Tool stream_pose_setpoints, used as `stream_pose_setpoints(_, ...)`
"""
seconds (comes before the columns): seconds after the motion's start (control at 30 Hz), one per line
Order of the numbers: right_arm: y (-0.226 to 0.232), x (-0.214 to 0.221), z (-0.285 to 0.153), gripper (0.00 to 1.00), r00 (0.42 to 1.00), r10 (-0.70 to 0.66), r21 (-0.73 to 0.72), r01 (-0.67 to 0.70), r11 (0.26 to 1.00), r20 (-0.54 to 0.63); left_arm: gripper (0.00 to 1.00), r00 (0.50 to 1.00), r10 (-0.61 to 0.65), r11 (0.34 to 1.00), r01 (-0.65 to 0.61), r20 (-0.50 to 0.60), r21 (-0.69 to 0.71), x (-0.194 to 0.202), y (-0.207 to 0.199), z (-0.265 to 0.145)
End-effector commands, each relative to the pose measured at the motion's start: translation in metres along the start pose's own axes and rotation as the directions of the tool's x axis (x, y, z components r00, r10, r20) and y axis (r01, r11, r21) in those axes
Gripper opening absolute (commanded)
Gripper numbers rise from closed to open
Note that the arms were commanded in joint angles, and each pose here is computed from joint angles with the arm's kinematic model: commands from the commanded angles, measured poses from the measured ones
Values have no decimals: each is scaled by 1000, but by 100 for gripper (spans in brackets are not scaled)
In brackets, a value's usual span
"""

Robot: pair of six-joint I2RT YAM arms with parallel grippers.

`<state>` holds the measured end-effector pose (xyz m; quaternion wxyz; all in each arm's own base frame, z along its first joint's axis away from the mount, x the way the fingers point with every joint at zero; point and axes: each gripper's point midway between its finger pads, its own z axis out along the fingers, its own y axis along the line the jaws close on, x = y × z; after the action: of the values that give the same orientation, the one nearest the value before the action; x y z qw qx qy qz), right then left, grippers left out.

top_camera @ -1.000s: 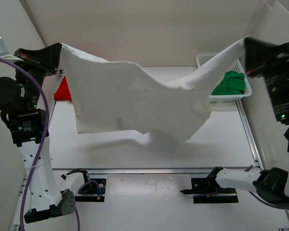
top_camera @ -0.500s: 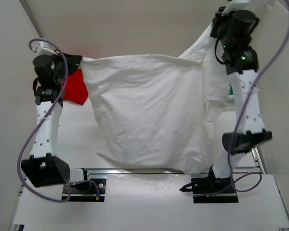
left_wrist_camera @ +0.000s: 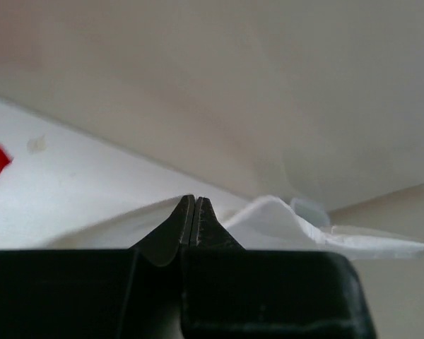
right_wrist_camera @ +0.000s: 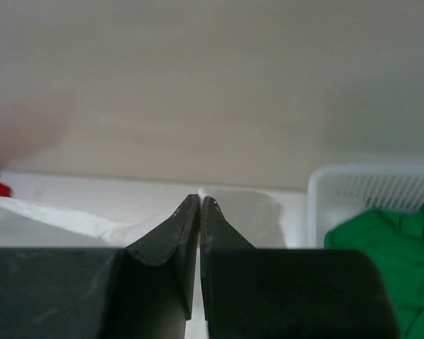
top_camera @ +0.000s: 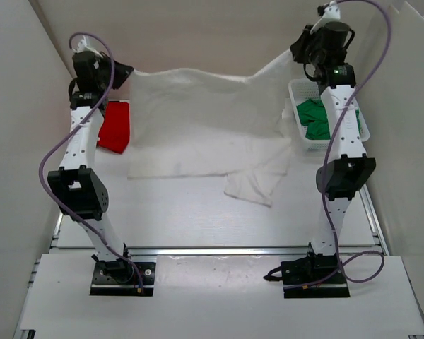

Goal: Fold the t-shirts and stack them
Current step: Flatten out the tshirt

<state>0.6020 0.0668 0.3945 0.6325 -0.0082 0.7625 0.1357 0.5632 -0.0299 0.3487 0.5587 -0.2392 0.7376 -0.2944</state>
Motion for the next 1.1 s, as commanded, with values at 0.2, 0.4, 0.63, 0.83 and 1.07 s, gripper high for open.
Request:
stream_pose_setpoints(0.2,66,-203,-164,0,859,15,-176,87,980,512,0,935,7,976,-84,353,201,-138,-89,-110)
stream_pose_setpoints(0.4,67,-88,-163,0,958,-63,-121,101,988,280,0,909,32,985,-98,416,139,-92,-39,-157)
stream_pose_setpoints(0.63,47,118,-176,0,995,38,-60,-43,997,-89,0,976,45,998,-37,215,-41,59,78,-166)
stream_pose_setpoints(0.83,34,254,-230,1,933,135,-36,-156,987,-334,0,998,-17,986,26,57,-162,145,154,-185)
stream_pose_setpoints(1.07,36,334,-315,0,768,303,41,-341,939,-564,0,989,-78,970,46,-126,-237,231,197,-219)
